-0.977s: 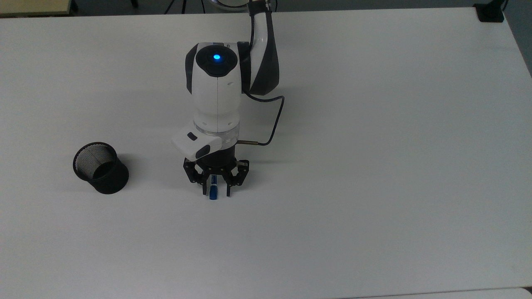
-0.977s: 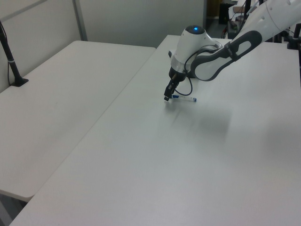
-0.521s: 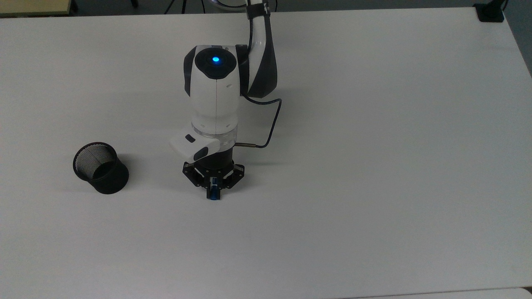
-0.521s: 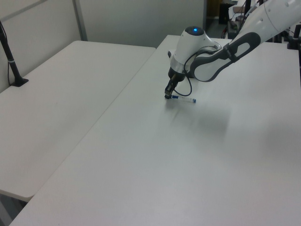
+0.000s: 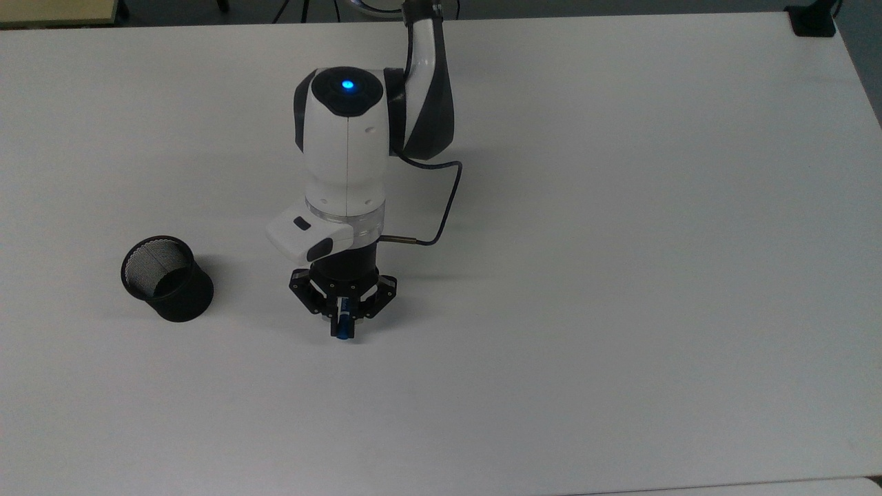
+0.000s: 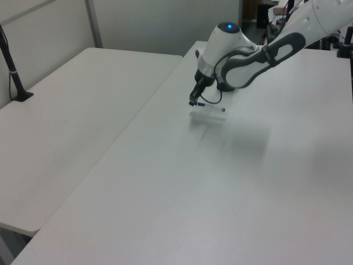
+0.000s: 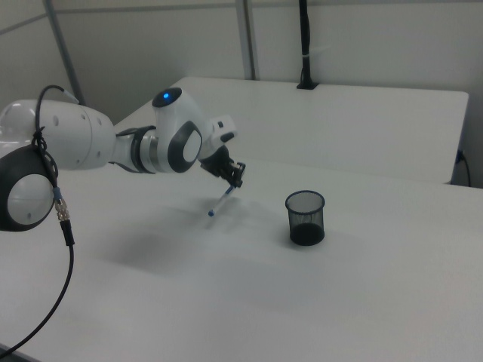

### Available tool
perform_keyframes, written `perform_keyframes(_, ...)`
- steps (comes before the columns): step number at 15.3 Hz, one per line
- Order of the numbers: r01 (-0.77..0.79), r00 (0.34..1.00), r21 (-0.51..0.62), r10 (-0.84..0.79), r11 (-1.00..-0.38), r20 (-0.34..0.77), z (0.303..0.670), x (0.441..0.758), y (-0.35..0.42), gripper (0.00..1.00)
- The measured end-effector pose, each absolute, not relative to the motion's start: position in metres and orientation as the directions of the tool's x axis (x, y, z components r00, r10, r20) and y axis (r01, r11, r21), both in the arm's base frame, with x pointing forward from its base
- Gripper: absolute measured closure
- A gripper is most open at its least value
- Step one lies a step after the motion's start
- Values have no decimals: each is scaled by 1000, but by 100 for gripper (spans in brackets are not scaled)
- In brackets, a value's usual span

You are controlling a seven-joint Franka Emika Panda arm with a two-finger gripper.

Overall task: Insert the marker
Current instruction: 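Carry the marker over the black mesh pen cup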

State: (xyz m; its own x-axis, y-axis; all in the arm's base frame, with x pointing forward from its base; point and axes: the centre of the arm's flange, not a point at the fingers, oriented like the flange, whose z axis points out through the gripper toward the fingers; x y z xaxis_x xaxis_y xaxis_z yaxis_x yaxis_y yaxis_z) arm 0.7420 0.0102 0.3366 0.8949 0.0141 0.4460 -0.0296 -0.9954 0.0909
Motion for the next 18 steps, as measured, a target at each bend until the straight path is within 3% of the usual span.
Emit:
perform_keyframes(7,-144,820,102,-61,-984,569,431,739,-54,81)
perform_keyframes(10,-203,736,89,-92,-975,670,462,734,-101,81)
perform_keyframes(18,-275,626,92,-106,-957,772,480,720,-170,81)
